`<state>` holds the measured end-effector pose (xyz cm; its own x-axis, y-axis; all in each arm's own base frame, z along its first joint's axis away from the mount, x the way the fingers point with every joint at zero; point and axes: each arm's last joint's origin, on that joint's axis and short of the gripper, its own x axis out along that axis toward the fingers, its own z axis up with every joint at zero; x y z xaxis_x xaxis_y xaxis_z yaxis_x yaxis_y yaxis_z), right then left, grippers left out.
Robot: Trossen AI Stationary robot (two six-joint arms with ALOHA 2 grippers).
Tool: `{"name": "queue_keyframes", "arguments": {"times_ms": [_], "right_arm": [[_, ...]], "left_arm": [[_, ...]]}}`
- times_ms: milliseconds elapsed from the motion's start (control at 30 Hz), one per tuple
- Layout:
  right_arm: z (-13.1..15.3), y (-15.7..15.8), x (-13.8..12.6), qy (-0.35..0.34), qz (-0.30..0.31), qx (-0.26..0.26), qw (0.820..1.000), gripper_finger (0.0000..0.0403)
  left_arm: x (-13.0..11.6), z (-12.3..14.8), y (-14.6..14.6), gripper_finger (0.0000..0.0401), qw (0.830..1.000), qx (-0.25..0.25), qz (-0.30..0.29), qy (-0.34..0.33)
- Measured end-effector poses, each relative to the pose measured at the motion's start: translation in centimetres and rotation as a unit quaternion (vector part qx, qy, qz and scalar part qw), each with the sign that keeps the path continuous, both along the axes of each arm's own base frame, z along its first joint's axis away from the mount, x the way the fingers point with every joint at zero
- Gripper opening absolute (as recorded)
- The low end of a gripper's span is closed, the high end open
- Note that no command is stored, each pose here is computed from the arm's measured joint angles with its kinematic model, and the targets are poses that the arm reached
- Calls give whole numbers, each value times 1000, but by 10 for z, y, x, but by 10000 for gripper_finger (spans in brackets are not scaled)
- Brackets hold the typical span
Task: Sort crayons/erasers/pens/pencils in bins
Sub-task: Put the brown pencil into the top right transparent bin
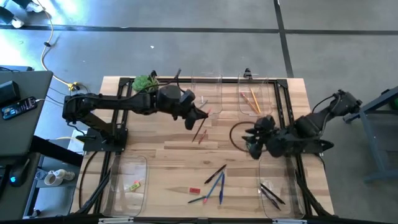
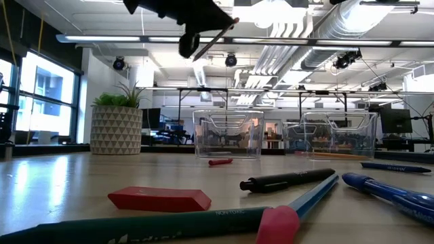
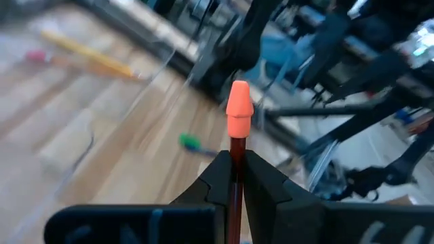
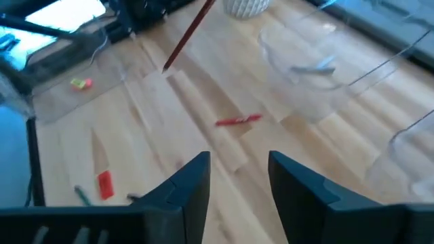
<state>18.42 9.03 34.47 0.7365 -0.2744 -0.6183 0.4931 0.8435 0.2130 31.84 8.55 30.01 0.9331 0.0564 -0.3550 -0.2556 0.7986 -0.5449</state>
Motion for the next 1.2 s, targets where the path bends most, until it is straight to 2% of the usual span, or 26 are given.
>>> {"name": "queue_keyframes", "arguments": {"times_ms": [333,567,967,1200], "right_arm": [[19,-40,5,-22,31,-59,998,145],[29,-68,19,-45,83,-94,991,145],[47,-109,40,-142,141,-147,969,144],[37,-123,62,-141,172,-141,965,144]], "left_arm": [[2,20,12,12,993,57,8,-100],[3,29,13,12,985,103,4,-142],[3,36,15,12,972,160,4,-169],[1,40,18,12,966,177,10,-186]]}}
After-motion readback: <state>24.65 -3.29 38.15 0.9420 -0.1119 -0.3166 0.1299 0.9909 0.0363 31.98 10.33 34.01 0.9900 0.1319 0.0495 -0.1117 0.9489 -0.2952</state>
